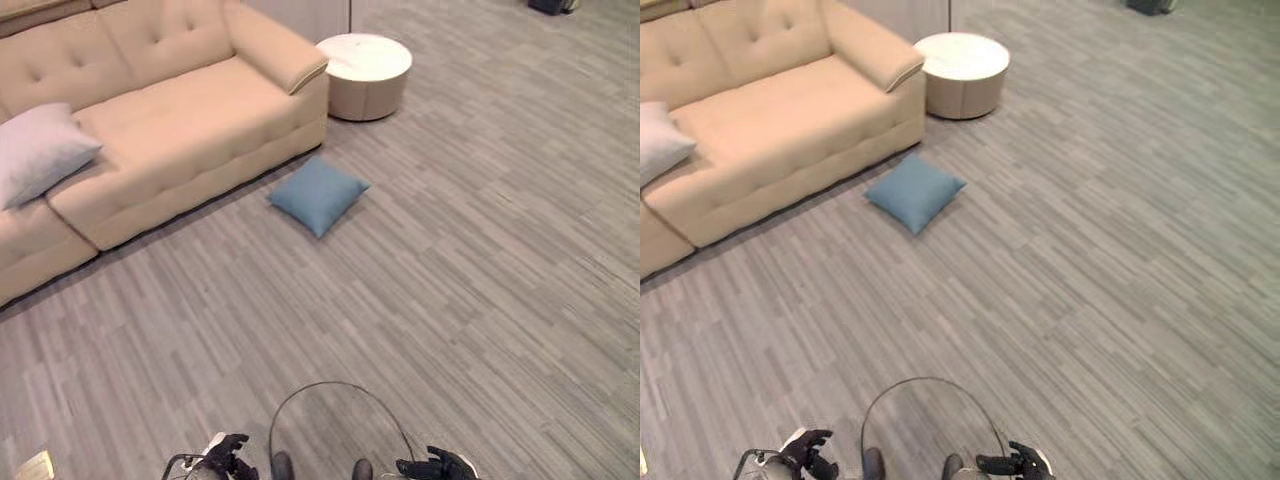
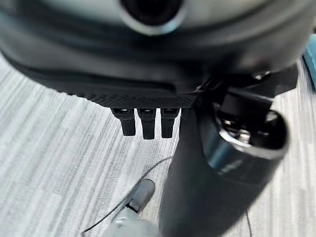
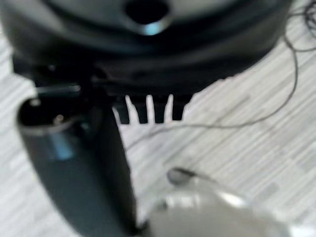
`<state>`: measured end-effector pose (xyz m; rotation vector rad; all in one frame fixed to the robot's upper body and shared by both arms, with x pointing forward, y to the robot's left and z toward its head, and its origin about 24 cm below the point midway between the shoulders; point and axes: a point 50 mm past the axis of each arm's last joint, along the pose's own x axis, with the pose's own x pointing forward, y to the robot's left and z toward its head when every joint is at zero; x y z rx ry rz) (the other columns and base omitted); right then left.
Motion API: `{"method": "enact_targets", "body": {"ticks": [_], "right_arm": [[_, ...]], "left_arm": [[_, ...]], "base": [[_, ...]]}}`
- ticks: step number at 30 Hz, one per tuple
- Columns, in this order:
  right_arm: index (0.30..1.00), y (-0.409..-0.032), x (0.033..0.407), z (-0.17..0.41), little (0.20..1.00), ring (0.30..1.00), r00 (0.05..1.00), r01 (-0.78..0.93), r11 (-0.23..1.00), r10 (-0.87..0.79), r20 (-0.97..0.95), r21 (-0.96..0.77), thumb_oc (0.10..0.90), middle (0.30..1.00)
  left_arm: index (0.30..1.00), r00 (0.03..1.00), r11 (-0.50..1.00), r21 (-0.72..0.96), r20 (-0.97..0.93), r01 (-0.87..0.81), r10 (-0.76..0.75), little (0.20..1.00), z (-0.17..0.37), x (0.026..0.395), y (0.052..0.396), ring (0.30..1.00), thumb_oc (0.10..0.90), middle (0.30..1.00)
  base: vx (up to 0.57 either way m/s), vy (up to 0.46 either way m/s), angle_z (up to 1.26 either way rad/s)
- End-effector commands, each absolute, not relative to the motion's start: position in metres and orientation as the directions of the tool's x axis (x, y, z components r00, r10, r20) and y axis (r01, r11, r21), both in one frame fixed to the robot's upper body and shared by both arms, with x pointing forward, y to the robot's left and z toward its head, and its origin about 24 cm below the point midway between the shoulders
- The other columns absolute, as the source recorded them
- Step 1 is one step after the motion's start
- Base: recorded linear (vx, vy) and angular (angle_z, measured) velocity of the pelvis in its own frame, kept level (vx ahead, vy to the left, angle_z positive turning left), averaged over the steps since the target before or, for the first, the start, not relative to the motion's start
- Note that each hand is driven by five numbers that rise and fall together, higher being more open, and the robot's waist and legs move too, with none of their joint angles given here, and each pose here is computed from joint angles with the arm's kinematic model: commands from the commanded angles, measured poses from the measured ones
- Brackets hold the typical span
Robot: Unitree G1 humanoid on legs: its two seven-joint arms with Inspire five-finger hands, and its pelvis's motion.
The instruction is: Pick up all the scattered cushions and arrange them neatly on the sofa.
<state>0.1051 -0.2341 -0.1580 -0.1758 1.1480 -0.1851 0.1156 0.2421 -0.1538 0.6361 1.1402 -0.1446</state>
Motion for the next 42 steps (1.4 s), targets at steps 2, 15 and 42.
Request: {"method": "enact_targets", "body": {"ticks": [2,15,42], "right_arm": [[0.900,-0.281,0.100,-0.145,0.900,0.900,0.385,0.028,0.926,-0.358,-0.851,-0.377,0.800,0.900],[0.900,-0.259,0.112,-0.149,0.900,0.900,0.446,-0.145,0.908,-0.295,-0.845,-0.394,0.800,0.900],[0.900,-0.229,0.105,-0.158,0.900,0.900,0.429,-0.252,0.920,-0.172,-0.887,-0.300,0.800,0.900]], "left_arm": [[0.900,0.532,0.801,0.389,-0.840,0.456,0.106,0.900,-0.150,0.141,0.212,0.900,0.800,0.900],[0.900,0.572,0.753,0.367,-0.820,0.546,-0.015,0.900,-0.150,0.150,0.176,0.900,0.800,0.900],[0.900,0.387,0.945,0.286,-0.899,0.161,0.207,0.900,-0.164,0.096,0.218,0.900,0.800,0.900]], "base": [[0.06,-0.358,-0.85],[0.30,0.006,-0.86],[0.37,-0.051,0.32]]}}
